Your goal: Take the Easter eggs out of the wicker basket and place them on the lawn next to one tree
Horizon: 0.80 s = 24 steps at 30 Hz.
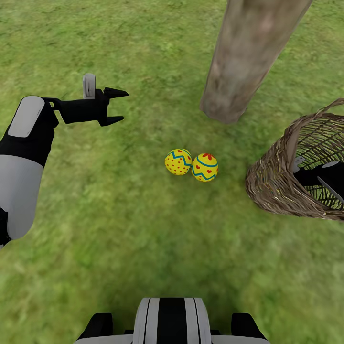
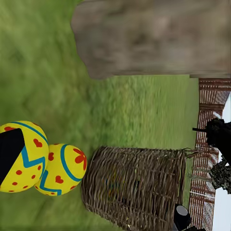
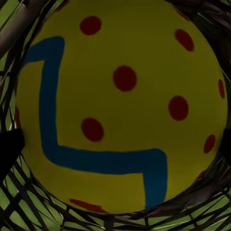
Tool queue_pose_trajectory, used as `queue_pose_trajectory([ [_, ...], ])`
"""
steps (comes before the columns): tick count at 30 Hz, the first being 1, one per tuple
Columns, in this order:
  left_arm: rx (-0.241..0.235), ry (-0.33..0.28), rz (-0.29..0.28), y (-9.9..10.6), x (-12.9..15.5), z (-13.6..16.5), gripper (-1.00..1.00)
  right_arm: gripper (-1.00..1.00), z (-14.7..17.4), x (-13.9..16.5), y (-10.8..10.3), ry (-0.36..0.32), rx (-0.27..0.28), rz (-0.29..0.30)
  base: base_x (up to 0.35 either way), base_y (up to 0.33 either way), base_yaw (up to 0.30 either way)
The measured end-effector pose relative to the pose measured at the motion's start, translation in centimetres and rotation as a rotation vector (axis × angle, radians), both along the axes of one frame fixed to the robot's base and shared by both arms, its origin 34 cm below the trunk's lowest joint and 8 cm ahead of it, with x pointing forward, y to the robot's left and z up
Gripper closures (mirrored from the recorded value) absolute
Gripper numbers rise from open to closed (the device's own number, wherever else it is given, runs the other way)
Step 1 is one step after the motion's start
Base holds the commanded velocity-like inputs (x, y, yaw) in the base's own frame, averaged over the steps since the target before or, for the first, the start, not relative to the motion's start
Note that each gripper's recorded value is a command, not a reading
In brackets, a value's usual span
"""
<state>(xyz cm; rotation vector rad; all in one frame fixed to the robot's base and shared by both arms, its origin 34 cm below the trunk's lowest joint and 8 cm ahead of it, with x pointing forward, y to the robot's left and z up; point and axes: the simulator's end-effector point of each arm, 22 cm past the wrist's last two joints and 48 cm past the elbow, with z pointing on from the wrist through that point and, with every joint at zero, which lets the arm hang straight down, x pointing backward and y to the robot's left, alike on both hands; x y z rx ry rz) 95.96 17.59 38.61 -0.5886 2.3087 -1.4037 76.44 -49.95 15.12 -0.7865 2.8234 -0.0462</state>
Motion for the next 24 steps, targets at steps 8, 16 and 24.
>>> queue_pose_trajectory([
  [8,0.000,0.001,-0.001,-0.07,-0.02,-0.05,-1.00,-1.00,0.01,0.01,0.02,0.000,0.000,0.000,0.000,0.000,0.000],
  [16,-0.004,0.001,-0.005,-0.46,-0.07,-0.04,-1.00,-1.00,-0.01,-0.02,-0.04,0.001,-0.001,-0.002,0.000,0.000,0.000],
  [24,-0.006,-0.002,-0.006,-0.50,-0.03,0.12,-1.00,1.00,0.02,0.00,0.00,0.002,0.000,-0.007,0.000,0.000,0.000],
])
